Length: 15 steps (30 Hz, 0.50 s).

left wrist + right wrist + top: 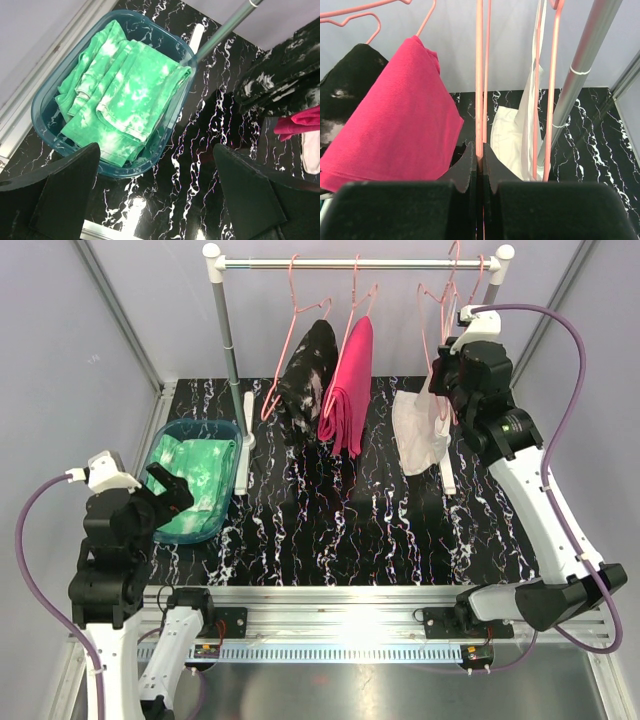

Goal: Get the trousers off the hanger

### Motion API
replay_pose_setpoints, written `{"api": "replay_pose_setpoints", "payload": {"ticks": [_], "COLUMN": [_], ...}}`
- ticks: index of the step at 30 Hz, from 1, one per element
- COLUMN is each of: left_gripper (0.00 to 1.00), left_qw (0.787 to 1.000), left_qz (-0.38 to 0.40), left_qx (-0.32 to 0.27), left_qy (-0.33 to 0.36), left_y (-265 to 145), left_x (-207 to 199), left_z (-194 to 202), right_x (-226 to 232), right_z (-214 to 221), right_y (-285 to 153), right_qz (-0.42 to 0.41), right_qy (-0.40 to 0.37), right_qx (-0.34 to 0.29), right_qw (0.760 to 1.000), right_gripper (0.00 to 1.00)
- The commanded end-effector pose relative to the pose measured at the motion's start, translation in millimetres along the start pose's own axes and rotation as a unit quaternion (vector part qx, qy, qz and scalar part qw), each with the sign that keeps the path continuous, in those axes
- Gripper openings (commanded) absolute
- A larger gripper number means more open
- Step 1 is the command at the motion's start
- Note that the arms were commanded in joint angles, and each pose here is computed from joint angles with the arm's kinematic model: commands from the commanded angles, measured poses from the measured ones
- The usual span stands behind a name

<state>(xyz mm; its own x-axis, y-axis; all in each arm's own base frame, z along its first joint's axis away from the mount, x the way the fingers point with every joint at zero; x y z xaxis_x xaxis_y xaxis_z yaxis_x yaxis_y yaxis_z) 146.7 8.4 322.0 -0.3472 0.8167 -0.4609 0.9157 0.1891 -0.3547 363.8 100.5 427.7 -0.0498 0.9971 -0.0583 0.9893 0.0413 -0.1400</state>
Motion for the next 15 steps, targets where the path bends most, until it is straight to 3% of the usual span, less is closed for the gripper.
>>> {"api": "replay_pose_setpoints", "payload": {"ticks": [1,8,9,13,14,15], "left_gripper": [0.99,0.99,0.99,0.99,0.99,0.99], "left_qw": [0.999,0.999,0.999,0.999,0.999,0.999], "left_qz": [0.027,0.031,0.034,0.035,0.033,0.027], "left_qx": [0.005,0.001,-0.002,-0.007,-0.008,-0.008], "left_qy": [0.017,0.021,0.021,0.026,0.029,0.031], "left_y": [-5.3,-10.5,-12.2,-15.1,-16.0,-16.1], "left_x": [-4.0,-3.0,-4.3,-5.8,-5.6,-4.6], "left_z": [2.0,1.5,-0.4,-5.3,-6.8,-7.9], "right_x": [-8.4,-13.4,-13.5,-14.0,-14.5,-16.1], "right_z": [-14.2,-3.8,-3.7,-3.6,-3.6,-8.9], "right_y": [1.8,-3.8,-5.9,-14.4,-16.9,-23.7], "right_qz": [0.016,0.029,0.027,0.020,0.019,0.018], "right_qy": [0.010,0.013,0.013,0.017,0.018,0.023], "right_qx": [-0.028,-0.009,-0.009,-0.009,-0.009,-0.018], "right_qw": [0.999,0.999,1.000,1.000,1.000,0.999], "right_gripper": [0.00,0.00,0.06,0.12,0.17,0.32]}}
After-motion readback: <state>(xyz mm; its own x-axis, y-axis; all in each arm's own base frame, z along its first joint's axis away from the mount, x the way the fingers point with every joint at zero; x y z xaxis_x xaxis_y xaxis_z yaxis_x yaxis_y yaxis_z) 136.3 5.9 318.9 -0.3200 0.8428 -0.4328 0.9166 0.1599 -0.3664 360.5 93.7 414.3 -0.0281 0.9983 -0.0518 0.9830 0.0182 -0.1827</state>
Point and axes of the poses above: each gripper's point midway between its finger pads, its own y axis out along the fingers, its own x axis along the line the jaws close on, z = x × y, the point moved 4 cm from there along -y, back along the fingers, and after that the axes turned 9 degrees about -y, right-handed, at the moved point
